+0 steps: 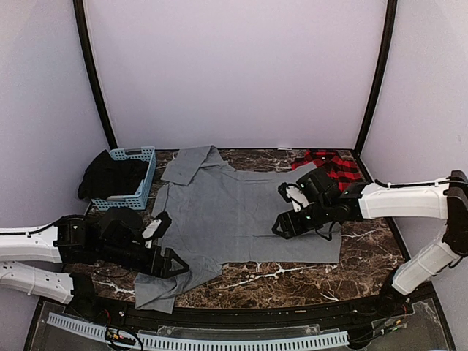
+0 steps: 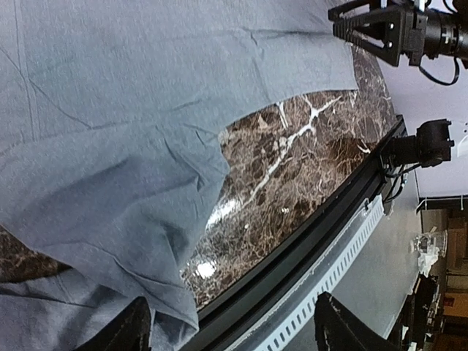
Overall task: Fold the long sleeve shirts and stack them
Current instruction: Pick up the flattened shirt from the center of the board.
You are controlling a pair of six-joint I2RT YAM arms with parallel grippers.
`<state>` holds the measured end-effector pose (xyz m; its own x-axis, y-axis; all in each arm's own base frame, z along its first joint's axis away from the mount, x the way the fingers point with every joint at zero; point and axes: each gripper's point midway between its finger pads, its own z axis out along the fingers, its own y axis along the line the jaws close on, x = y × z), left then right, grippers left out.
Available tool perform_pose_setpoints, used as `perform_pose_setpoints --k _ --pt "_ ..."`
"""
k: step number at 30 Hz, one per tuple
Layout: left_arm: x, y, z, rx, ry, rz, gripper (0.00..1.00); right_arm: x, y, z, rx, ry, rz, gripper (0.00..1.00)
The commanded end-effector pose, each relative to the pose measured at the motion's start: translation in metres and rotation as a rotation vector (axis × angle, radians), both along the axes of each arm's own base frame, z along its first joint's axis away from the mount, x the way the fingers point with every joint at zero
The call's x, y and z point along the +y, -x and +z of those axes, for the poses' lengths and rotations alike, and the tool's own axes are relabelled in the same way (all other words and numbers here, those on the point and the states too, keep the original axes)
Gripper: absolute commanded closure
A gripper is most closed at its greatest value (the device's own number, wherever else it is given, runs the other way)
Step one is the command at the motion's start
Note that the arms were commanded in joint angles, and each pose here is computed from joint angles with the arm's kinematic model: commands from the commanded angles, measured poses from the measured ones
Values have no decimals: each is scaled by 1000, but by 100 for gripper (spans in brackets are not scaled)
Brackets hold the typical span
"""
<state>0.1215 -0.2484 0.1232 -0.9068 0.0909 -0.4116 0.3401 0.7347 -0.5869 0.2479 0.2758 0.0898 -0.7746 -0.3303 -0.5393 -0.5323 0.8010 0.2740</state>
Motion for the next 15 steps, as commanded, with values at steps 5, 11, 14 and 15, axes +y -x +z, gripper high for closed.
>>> perform_pose_setpoints --k 5,11,14,15 --pt "21 16 -49 84 -166 81 24 1 1 -2 9 -10 -27 33" --pt "7 18 -74 101 -187 22 30 -4 -1 -2 1 30 -31 32" --pt "-7 19 -75 103 -168 -29 41 -7 -3 -2 -5 50 -37 32" --pt "-11 19 -77 110 -175 -40 49 -8 -3 -1 -5 55 -39 32"
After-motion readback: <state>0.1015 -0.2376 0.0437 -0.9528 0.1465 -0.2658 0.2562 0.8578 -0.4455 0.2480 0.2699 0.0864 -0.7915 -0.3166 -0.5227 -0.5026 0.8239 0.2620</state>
